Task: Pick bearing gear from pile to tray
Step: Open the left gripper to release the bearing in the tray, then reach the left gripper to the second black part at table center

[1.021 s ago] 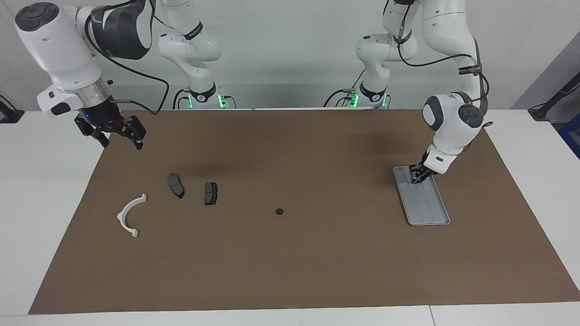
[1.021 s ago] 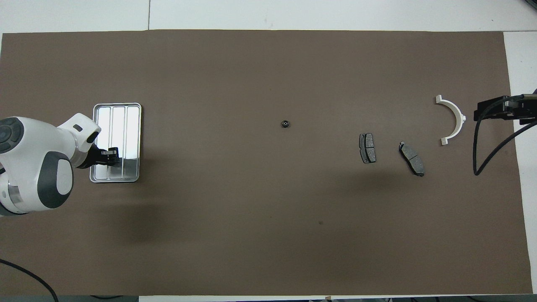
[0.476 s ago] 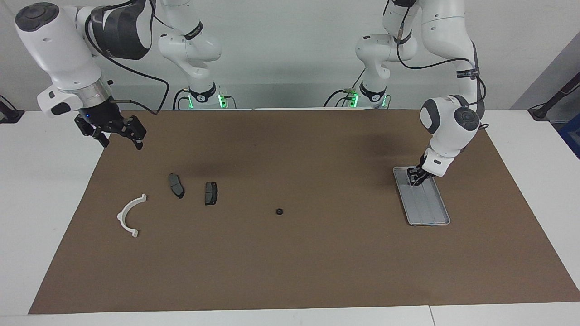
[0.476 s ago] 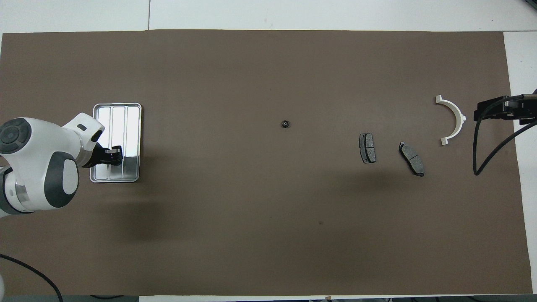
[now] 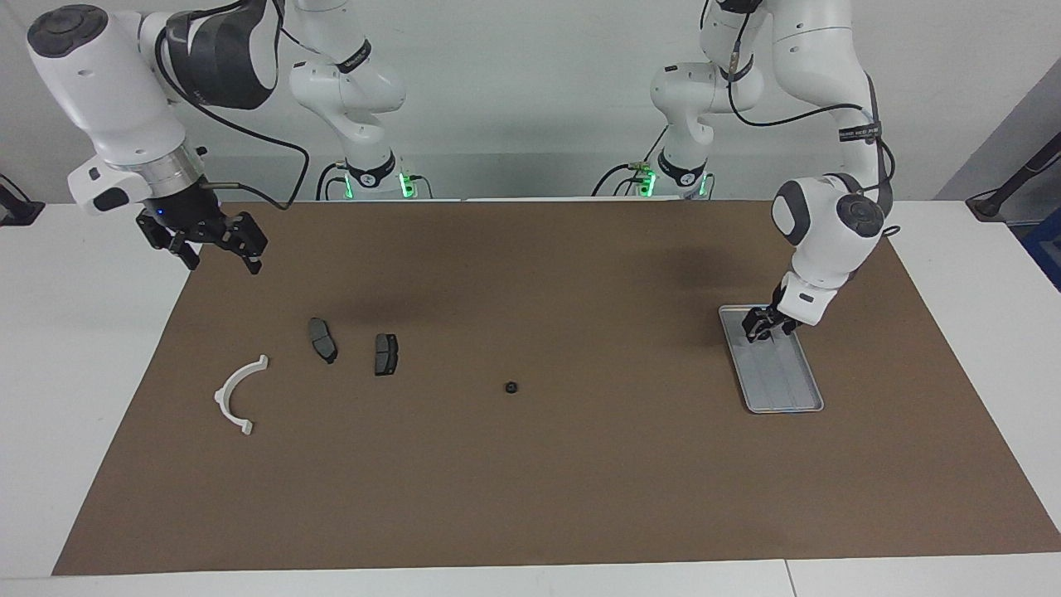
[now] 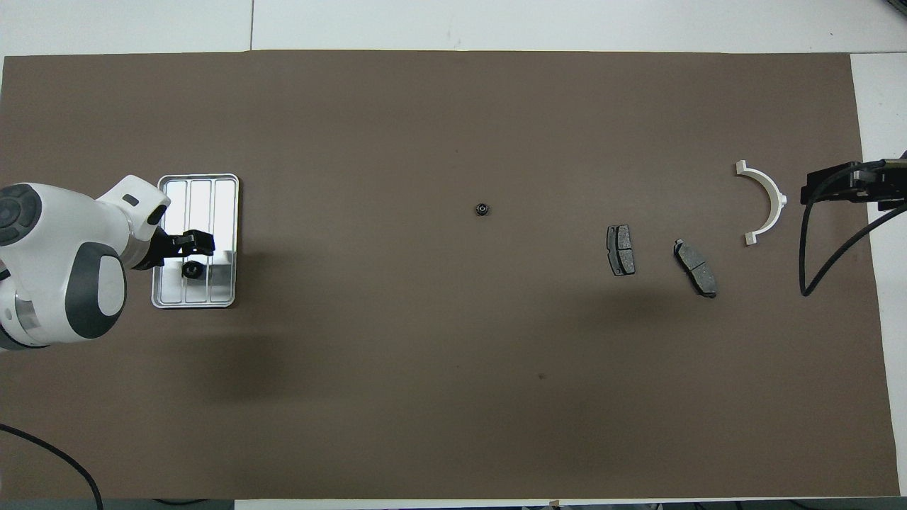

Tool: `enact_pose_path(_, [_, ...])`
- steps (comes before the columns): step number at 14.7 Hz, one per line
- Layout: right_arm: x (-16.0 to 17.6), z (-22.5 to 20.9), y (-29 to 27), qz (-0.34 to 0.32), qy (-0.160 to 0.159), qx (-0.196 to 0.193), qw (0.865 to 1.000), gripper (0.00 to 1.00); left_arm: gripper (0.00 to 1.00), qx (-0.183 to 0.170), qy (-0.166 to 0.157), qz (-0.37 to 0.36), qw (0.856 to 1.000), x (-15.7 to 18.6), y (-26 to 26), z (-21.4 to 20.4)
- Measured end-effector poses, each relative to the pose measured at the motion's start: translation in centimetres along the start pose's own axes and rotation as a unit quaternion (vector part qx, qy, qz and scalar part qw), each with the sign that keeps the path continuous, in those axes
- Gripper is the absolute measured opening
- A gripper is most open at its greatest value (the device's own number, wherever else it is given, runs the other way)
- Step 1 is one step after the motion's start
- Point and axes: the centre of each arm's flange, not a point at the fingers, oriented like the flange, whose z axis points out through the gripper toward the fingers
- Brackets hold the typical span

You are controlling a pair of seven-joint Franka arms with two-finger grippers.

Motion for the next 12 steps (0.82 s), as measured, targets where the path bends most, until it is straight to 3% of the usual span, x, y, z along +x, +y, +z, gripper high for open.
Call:
enact_pose_path(1, [0.0, 0.0, 0.1, 0.0, 0.0, 0.0, 1.0, 1.0, 1.0, -0.006, 0.004, -0.013, 1.0, 1.0, 0.9, -1.2])
enact_pose_path(5, [0.0, 0.0, 0.2, 0.002, 0.0, 0.0, 1.0, 1.0, 1.0, -0.027, 0.017, -0.07, 0.997, 2.5, 9.3, -3.7])
enact_pose_path(12, [0.0, 0.0, 1.6, 0.014, 0.002, -0.001, 1.0, 1.0, 1.0, -0.047, -0.009, -0.156, 0.987, 3.2, 28.3, -5.9])
